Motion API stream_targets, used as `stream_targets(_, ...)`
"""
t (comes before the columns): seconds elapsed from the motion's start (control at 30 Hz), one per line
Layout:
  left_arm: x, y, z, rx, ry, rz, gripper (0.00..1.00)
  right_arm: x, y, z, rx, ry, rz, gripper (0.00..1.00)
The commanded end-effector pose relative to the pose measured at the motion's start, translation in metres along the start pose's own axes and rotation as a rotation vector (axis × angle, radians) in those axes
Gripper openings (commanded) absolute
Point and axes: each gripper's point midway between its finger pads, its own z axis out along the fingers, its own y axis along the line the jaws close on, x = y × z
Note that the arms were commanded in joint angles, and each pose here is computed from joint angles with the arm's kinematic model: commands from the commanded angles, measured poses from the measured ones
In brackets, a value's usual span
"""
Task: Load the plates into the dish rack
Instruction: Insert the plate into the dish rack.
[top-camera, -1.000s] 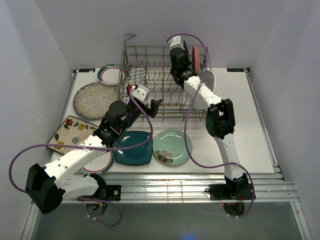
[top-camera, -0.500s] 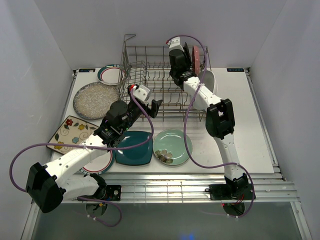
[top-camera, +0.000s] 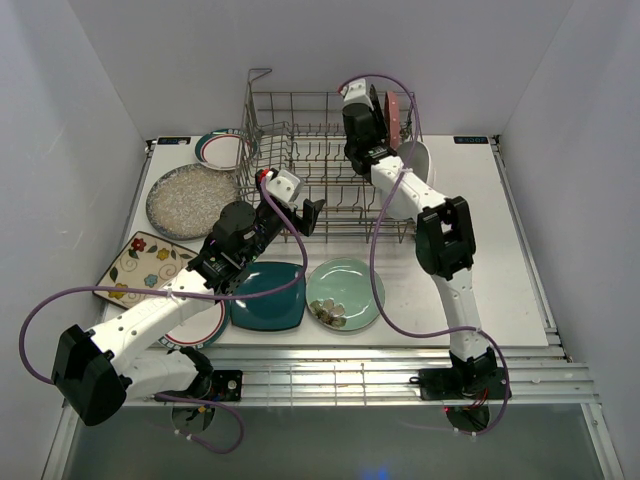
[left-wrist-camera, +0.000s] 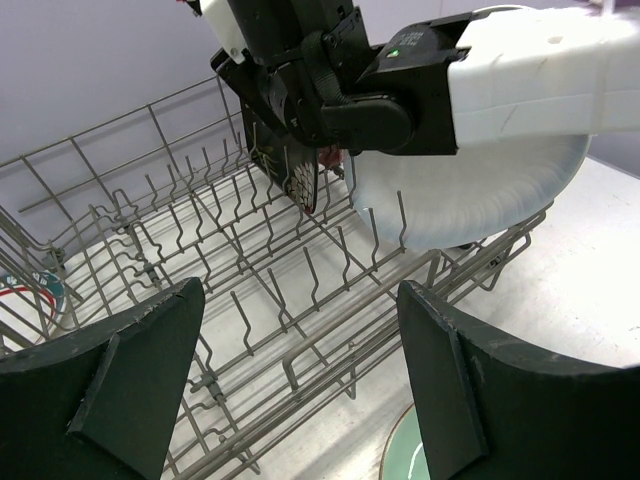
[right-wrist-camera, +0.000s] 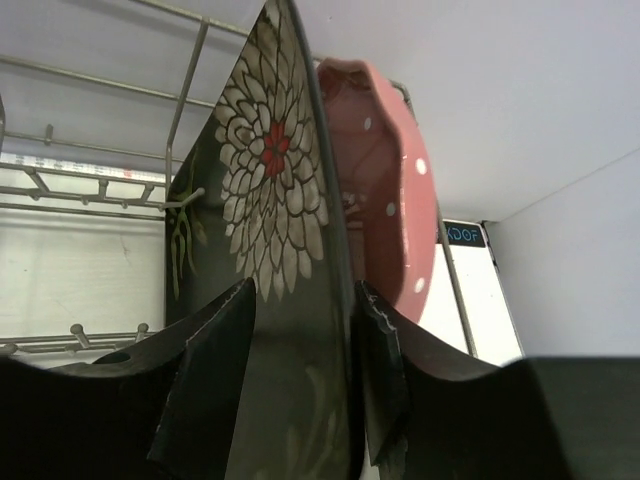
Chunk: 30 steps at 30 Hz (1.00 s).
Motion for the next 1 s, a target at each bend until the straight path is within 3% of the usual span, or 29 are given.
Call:
stream_targets(0.0, -0.018, 0.001, -0.002, 0.004, -0.038, -0.012, 0.88, -0.07, -0.043, -0.03, 0.017, -0.132, 0.142, 0.49)
stream_targets(0.07, -0.019, 0.002, -0.001, 0.002, -0.039, -0.012, 0.88, -0.084, -0.057, -0.042, 0.039, -0.177, 0.174, 0.5)
stream_targets(0.4, -0.015, 0.002, 0.001, -0.003, -0.03, -0.01, 0.88, -0.077, -0.065, -0.059, 0.025, -0.17, 0.164, 0.55)
stream_targets(0.63, -0.018, 0.001, 0.0, 0.004, -0.038, -0.009, 0.88, -0.091, -0.062, -0.081, -0.105, -0.222, 0.249, 0.57)
stream_targets(0.97, -0.008, -0.02, 0.002, 0.128, -0.023, 0.051, 0.89, -0.085, -0.069, -0.126, -0.236, -0.239, 0.349, 0.68)
